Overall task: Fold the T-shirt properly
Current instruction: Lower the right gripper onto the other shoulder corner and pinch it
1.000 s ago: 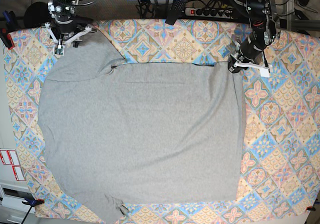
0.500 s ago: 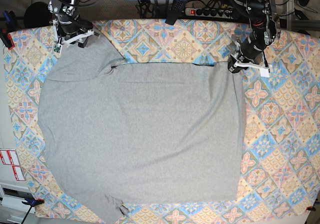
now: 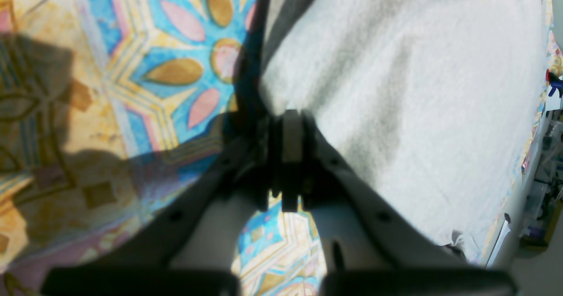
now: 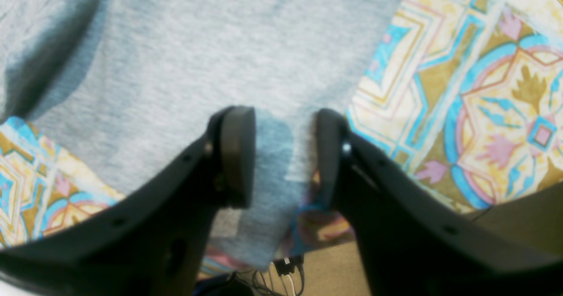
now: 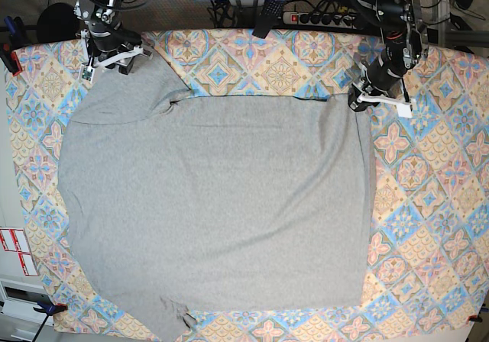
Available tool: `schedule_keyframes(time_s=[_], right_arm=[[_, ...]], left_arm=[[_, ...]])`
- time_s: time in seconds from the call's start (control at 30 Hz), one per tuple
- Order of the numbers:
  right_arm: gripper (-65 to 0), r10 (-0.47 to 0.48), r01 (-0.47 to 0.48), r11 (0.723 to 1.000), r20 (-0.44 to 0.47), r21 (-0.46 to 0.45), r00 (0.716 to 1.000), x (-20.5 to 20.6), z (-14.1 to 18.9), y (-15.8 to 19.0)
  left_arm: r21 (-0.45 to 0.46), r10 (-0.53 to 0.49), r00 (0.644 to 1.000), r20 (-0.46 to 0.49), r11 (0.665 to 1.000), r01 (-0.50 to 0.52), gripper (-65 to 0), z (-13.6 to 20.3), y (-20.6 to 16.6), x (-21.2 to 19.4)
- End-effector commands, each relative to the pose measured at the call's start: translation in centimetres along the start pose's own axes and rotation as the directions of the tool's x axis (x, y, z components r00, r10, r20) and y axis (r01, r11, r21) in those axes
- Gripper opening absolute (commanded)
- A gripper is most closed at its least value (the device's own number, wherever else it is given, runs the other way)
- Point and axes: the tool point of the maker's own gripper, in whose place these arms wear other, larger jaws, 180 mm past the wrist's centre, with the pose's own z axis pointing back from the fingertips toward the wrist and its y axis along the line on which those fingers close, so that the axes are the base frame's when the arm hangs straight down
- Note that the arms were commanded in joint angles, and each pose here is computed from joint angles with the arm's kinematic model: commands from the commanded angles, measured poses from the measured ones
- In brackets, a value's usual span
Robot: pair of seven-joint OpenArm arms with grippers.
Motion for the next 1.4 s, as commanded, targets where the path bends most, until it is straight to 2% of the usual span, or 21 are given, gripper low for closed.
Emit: schedule_keyframes(time_s=[0.0,0.2,0.37,0.53,0.63,0.9,1.03,1.13,1.37], right_arm=[[-42.2,-0.023,0.024,1.0,-0.02,0.015,1.0,-0.4,0.1,0.2],[-42.6,-0.174,0.175,0.98,-0.022,0.089,0.984,-0.1,0.2,1.6],[-48.8,-0.157,0.161,0.979,-0.042,0.127,0.987,-0.6,0.1,3.3],[-50.1,-0.141,0.147,0.978,-0.054,0.15,0.989,-1.0,0.1,4.3],[-50.1,-0.141,0.146,0.978,-0.044,0.148,0.989,-0.8,0.2,4.1],[-49.7,-0.176,0.172,0.983,0.06,0.067,0.982,2.7,1.2,0.1],[-49.6,-0.177,0.174,0.984,0.079,0.04,0.981,3.1,2.0,-1.2],[-49.4,-0.18,0.178,0.983,0.064,0.035,0.982,2.5,1.8,-1.3],[-43.5,-0.196,0.196,0.981,0.006,0.011,0.981,0.2,1.1,-1.9]], left_arm=[[0.028,-0.007,1.0,-0.025,1.0,0.008,-65.0,0.2,0.6,-0.5],[0.028,-0.008,1.0,-0.026,1.0,0.008,-65.0,0.2,0.6,-0.5],[0.028,-0.008,1.0,-0.026,1.0,0.008,-65.0,0.2,0.6,-0.5],[0.028,-0.009,1.0,-0.026,1.0,0.01,-65.0,0.2,0.6,-0.5],[0.028,-0.008,1.0,-0.026,1.0,0.008,-65.0,0.2,0.6,-0.5],[0.028,-0.009,1.0,-0.023,1.0,0.01,-65.0,0.2,0.6,-0.4],[0.028,-0.009,1.0,-0.023,1.0,0.01,-65.0,0.2,0.6,-0.4],[0.028,-0.008,1.0,-0.023,1.0,0.008,-65.0,0.2,0.6,-0.5],[0.028,-0.008,1.0,-0.023,1.0,0.008,-65.0,0.2,0.6,-0.5]])
